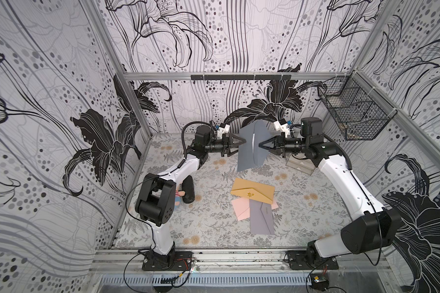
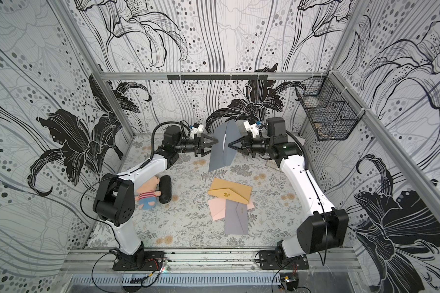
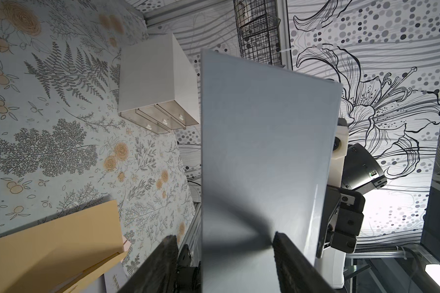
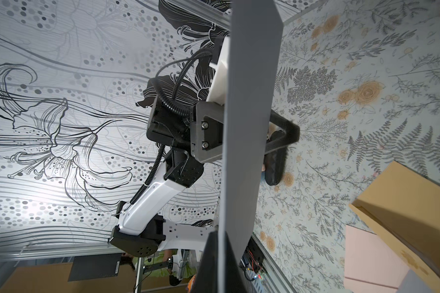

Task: Take the letter paper out of the envelope
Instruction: Pick up the envelope from the center of the board.

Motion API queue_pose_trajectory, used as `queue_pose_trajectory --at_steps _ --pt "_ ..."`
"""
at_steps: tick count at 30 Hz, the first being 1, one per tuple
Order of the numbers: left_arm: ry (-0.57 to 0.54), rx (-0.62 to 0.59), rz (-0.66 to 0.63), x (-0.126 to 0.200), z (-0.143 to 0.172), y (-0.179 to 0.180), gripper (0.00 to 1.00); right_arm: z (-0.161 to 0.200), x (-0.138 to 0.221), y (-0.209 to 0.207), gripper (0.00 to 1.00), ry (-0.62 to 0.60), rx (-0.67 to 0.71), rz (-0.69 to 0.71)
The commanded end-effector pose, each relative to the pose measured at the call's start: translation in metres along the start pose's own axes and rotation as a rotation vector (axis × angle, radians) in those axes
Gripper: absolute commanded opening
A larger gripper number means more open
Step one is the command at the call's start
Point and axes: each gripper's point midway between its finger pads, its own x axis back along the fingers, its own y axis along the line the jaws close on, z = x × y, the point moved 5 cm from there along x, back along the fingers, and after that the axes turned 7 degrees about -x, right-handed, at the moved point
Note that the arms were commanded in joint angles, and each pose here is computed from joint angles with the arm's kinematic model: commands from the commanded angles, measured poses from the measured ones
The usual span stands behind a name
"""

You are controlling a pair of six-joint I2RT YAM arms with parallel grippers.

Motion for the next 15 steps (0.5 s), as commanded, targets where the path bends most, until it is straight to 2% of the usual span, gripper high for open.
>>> queue_pose_trajectory --at_steps 1,7,12,15 --pt "-0.041 -0.063 0.044 0.001 -0.011 -0.017 0.61 -0.008 0.000 0.011 0.00 0.017 0.015 -0.052" --pt "-0.055 -0.061 0.110 -0.005 -0.011 -0.028 0.55 -0.016 -0.004 0.011 0.00 0.038 -0.002 -0.070" --pt "-0.072 -0.052 0.135 -0.008 -0.010 -0.030 0.42 -0.024 -0.005 0.009 0.00 0.029 -0.016 -0.065" --pt "-0.082 -0.052 0.145 -0.007 -0.011 -0.033 0.30 -0.028 -0.005 0.008 0.00 0.025 -0.021 -0.064"
